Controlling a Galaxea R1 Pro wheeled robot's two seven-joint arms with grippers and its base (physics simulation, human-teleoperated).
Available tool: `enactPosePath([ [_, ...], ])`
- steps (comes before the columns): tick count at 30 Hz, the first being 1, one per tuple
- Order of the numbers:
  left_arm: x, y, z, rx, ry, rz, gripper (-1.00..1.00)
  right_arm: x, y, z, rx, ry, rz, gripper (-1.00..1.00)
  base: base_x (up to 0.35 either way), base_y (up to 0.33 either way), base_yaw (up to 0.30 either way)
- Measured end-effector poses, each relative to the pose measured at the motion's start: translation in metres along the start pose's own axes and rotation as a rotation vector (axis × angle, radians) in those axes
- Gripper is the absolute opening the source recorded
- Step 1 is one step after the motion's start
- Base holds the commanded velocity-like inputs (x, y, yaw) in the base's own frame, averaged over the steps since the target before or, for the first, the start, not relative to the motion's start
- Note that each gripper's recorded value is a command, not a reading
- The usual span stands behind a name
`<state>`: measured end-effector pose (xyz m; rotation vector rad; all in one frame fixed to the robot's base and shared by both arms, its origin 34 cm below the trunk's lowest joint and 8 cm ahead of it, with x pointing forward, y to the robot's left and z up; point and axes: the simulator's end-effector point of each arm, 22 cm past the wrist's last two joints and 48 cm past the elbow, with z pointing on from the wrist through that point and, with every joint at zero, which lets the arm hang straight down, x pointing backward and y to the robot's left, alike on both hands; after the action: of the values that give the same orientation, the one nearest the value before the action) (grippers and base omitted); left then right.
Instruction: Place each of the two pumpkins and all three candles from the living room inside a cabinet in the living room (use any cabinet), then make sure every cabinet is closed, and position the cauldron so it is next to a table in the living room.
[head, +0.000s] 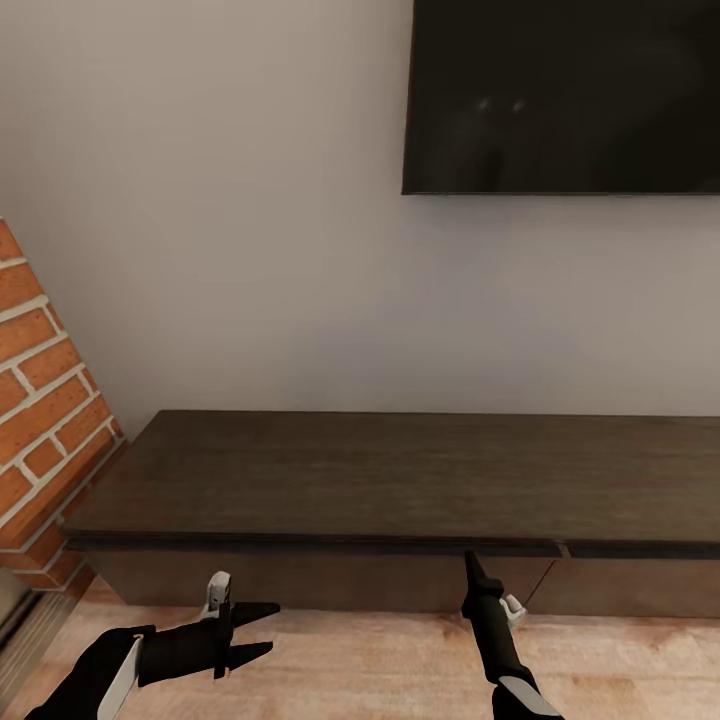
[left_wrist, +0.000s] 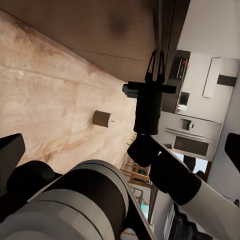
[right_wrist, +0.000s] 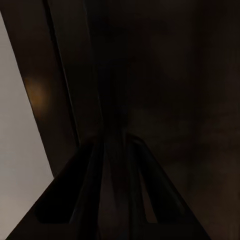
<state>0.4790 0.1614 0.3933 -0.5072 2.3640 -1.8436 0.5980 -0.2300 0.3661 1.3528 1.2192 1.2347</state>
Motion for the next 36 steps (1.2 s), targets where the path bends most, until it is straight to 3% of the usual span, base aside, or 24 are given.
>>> enactPosePath([
  [29, 0.0001, -0.0001, 0.0001, 0.000, 0.001, 0.001, 1.00, -0.0002, -0.0004, 0.0003, 0.003, 0.001, 0.001, -1.00, 0.003, 0.000, 0.000],
  [36, 0.0005, 0.0001, 0.0004, -0.001, 0.002, 0.001, 1.00, 0.0003, -0.0005, 0.0010, 0.005, 0.003, 0.000, -1.00, -0.190, 0.000, 0.000],
])
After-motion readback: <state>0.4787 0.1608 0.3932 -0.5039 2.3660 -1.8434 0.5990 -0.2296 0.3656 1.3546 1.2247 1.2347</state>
